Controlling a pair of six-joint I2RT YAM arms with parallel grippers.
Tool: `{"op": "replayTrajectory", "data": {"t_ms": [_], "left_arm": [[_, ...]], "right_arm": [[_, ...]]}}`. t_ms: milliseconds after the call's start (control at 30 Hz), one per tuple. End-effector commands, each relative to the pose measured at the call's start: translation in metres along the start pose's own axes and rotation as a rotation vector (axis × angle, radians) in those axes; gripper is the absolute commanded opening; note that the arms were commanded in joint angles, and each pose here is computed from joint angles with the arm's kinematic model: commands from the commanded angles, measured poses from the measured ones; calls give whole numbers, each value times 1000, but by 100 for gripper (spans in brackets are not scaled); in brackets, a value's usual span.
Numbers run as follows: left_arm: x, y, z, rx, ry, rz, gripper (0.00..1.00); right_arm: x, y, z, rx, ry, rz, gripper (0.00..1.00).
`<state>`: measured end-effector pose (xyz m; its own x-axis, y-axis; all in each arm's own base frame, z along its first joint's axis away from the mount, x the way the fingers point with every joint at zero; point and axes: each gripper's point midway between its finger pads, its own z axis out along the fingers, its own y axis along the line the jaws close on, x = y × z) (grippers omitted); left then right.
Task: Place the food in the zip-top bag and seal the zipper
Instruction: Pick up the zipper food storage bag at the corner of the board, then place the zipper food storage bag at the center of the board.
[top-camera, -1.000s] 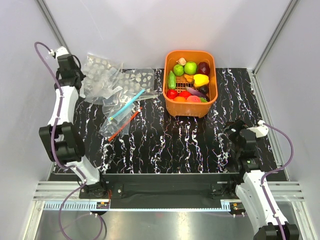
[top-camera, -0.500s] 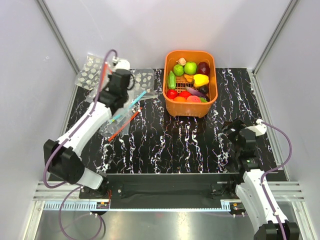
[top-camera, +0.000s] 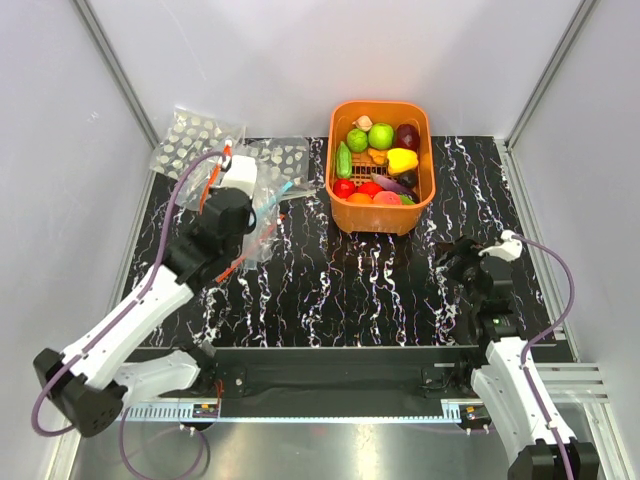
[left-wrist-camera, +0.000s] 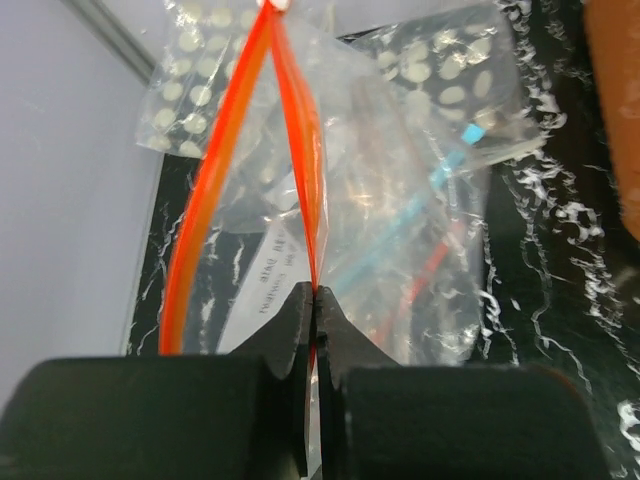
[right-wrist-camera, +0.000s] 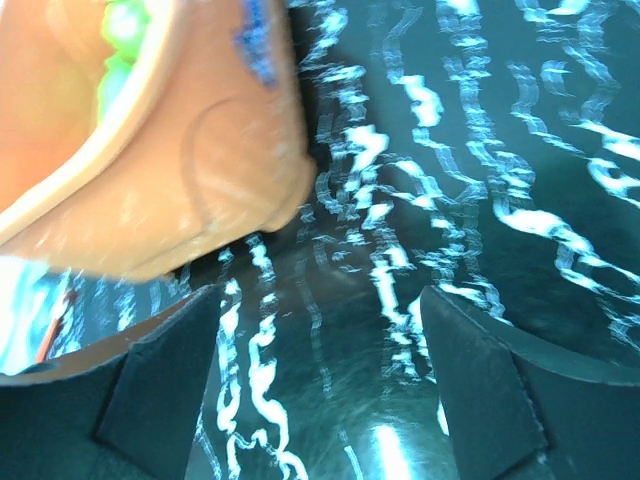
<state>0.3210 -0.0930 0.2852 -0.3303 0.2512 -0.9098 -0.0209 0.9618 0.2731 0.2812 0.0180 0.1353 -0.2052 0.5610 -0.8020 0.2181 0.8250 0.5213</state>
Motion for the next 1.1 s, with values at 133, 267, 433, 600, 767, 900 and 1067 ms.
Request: {"op": "replayTrajectory", "data": {"t_ms": [133, 267, 433, 600, 767, 900, 1067], "left_arm": [[18, -21, -14, 73, -7, 98, 2], [21, -25, -16, -17, 42, 200, 3], [48, -75, -8, -141, 74, 501, 0], [70, -139, -21, -130, 19, 612, 0], [81, -193, -38, 2, 5, 565, 4], [98, -235, -53, 152, 46, 522, 21], [116, -267, -76, 337, 73, 459, 46]], "right_arm": [[5, 80, -18, -466, 52, -113, 81], [14, 79, -13, -470, 95, -117, 76], [15, 77, -8, -447, 109, -112, 76], [12, 73, -9, -425, 85, -114, 76], [12, 71, -7, -410, 90, -112, 77], [12, 69, -6, -398, 88, -113, 78], [12, 67, -5, -388, 87, -112, 79]]}}
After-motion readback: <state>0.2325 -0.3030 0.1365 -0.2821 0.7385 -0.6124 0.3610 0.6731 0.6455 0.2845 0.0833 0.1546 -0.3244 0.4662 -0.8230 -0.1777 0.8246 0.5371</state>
